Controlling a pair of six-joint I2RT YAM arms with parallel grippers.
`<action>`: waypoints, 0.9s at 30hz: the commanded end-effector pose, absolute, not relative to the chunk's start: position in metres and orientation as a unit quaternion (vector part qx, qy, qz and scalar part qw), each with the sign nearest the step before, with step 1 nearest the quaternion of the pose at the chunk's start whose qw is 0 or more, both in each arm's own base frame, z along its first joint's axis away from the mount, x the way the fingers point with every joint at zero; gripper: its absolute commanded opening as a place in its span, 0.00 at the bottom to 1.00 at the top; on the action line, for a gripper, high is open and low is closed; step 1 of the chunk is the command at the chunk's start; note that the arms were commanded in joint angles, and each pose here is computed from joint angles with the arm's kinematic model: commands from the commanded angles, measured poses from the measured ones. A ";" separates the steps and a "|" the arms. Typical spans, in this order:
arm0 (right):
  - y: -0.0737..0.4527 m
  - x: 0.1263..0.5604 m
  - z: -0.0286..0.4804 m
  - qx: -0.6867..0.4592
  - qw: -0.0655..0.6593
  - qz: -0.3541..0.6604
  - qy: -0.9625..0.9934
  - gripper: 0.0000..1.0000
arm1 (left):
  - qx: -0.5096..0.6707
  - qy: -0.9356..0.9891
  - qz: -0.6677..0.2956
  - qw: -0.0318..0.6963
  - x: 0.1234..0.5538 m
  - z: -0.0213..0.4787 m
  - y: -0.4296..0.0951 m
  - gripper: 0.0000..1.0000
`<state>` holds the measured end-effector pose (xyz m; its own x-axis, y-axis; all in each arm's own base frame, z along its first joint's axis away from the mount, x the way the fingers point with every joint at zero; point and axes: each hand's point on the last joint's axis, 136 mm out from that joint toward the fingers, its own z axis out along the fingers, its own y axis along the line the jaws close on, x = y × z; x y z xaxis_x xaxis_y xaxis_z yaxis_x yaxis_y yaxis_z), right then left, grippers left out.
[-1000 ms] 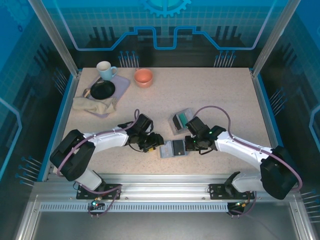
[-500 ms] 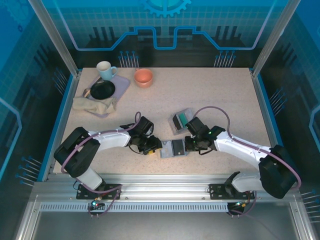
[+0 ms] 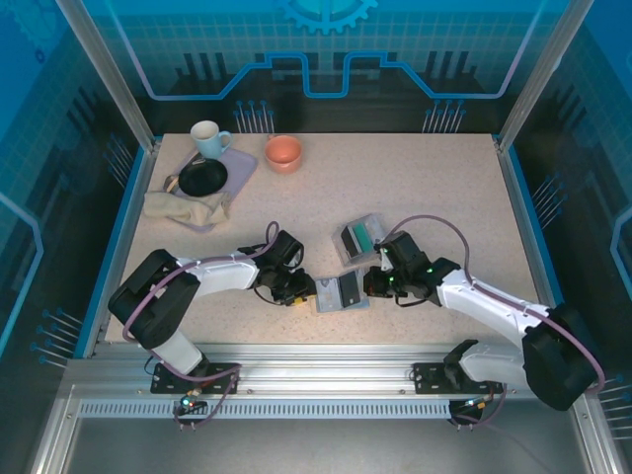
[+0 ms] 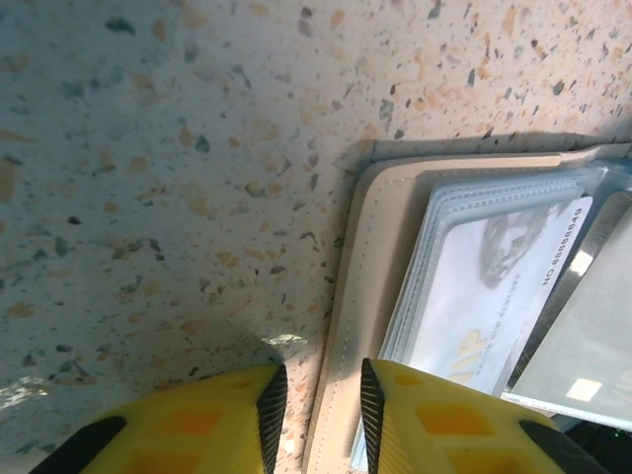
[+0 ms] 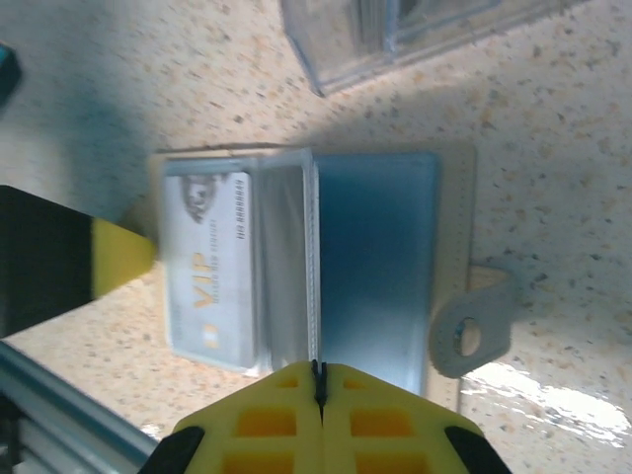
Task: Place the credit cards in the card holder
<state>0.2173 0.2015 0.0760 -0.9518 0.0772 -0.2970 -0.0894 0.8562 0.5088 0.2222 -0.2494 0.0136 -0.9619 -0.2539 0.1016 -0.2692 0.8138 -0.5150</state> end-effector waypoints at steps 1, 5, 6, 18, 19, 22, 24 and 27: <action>0.220 0.218 0.091 -0.010 0.150 0.333 0.931 0.04 | 0.128 -0.954 0.271 0.022 0.218 -0.002 -0.260 0.28; 0.244 0.218 0.094 -0.029 0.136 0.366 0.920 0.05 | 0.131 -0.955 0.267 0.010 0.220 0.001 -0.256 0.27; 0.250 0.218 0.095 -0.033 0.137 0.364 0.921 0.05 | 0.134 -0.955 0.265 0.004 0.220 0.003 -0.254 0.27; 0.232 0.221 0.069 0.012 0.139 0.342 0.929 0.03 | 0.147 -0.951 0.266 -0.062 0.226 0.029 -0.238 0.56; 0.230 0.222 0.067 0.015 0.143 0.338 0.930 0.03 | 0.143 -0.951 0.268 -0.062 0.227 0.030 -0.241 0.57; 0.228 0.226 0.065 0.025 0.151 0.344 0.926 0.03 | 0.130 -0.949 0.279 -0.063 0.229 0.033 -0.249 0.60; 0.231 0.228 0.063 0.023 0.150 0.355 0.922 0.03 | 0.125 -0.948 0.286 -0.063 0.229 0.034 -0.253 0.61; 0.233 0.227 0.056 0.028 0.140 0.355 0.924 0.03 | 0.120 -0.947 0.295 -0.053 0.229 0.031 -0.260 0.62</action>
